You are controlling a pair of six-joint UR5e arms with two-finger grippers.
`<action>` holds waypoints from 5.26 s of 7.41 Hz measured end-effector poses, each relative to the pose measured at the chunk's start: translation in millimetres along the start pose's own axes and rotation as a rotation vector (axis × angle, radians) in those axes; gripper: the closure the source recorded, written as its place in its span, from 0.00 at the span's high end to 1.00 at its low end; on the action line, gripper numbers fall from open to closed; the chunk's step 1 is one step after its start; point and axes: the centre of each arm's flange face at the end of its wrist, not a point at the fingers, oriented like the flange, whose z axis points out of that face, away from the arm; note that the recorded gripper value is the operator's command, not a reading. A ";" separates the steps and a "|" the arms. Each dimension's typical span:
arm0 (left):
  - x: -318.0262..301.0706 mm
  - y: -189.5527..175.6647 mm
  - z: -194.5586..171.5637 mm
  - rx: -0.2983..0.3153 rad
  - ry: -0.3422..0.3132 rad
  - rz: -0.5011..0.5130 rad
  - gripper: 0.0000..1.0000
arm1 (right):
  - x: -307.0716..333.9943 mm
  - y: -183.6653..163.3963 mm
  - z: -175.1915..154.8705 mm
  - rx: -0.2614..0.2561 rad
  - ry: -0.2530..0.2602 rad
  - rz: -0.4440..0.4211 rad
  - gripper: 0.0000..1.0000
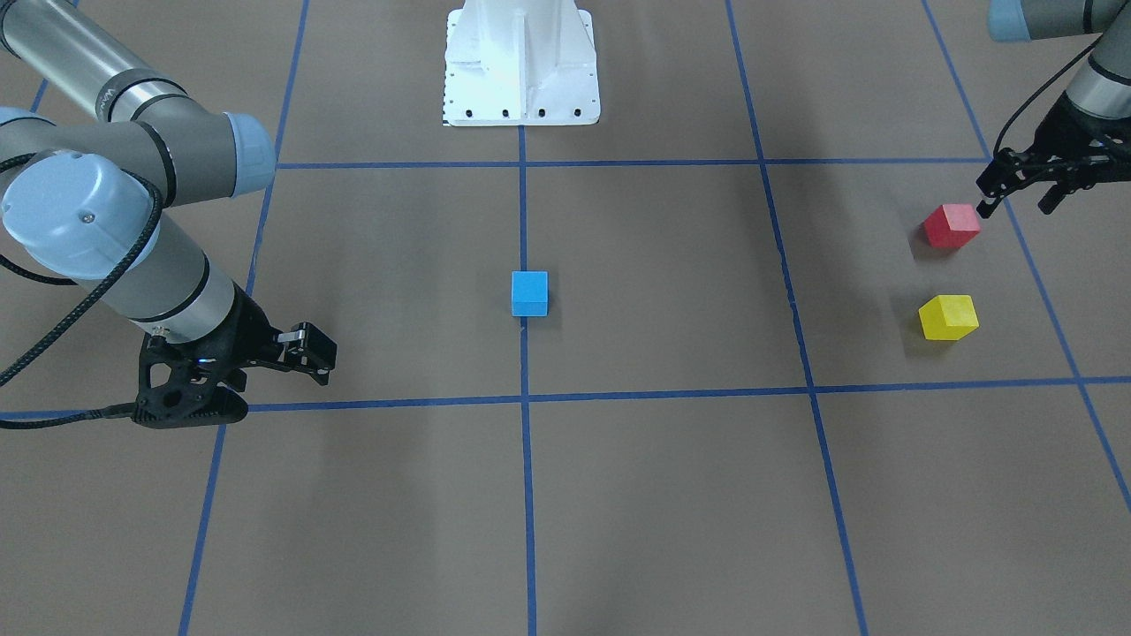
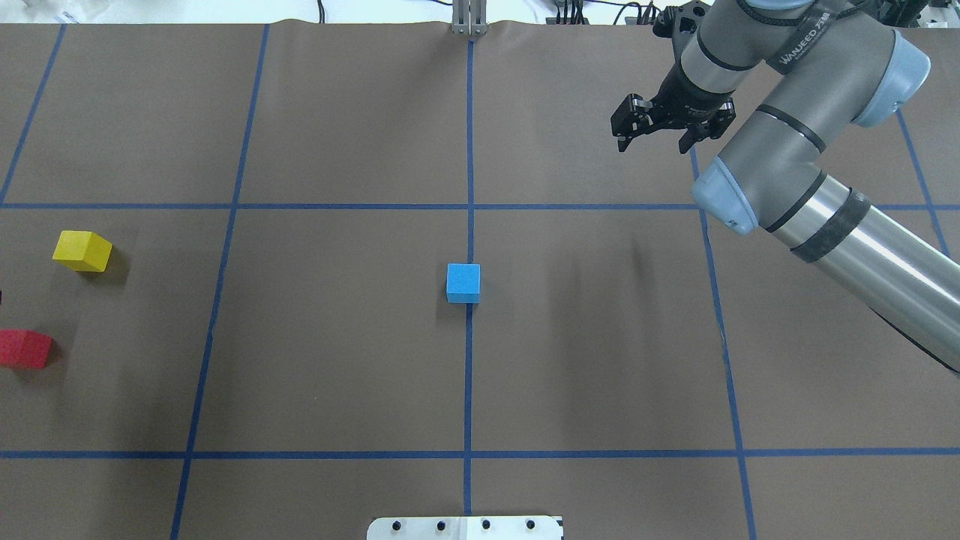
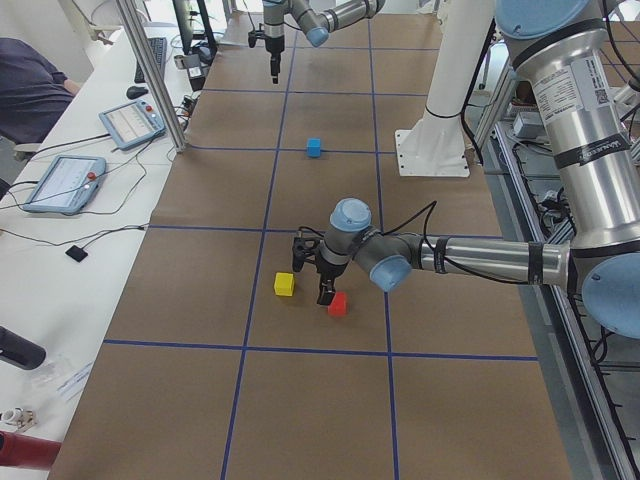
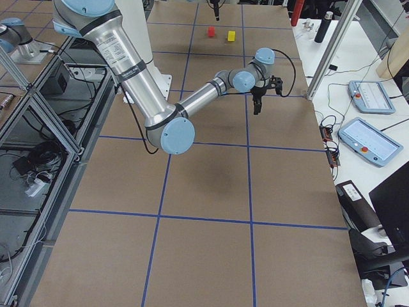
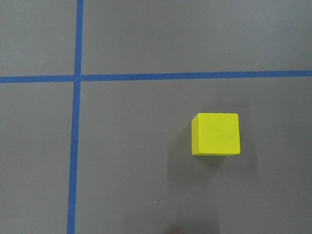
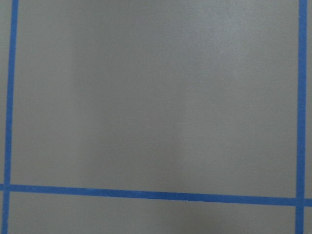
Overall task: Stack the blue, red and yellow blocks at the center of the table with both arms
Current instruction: 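Lower the left gripper onto the red cube and close on it, then carry the red cube with the left gripper over the blue cube, then lower the red cube onto the blue cube with the left gripper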
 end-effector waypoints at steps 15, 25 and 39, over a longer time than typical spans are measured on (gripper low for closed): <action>60.3 53.3 43.0 -0.099 0.010 0.022 0.00 | 23.4 6.4 21.4 -0.023 0.032 0.015 1.00; 572.8 -68.5 -42.0 -0.155 -0.005 -0.079 0.00 | 83.9 2.6 5.2 -0.006 0.052 -0.016 1.00; 657.2 -24.2 19.3 -0.144 0.064 0.140 0.00 | 279.8 11.5 -26.3 -0.045 0.063 0.018 1.00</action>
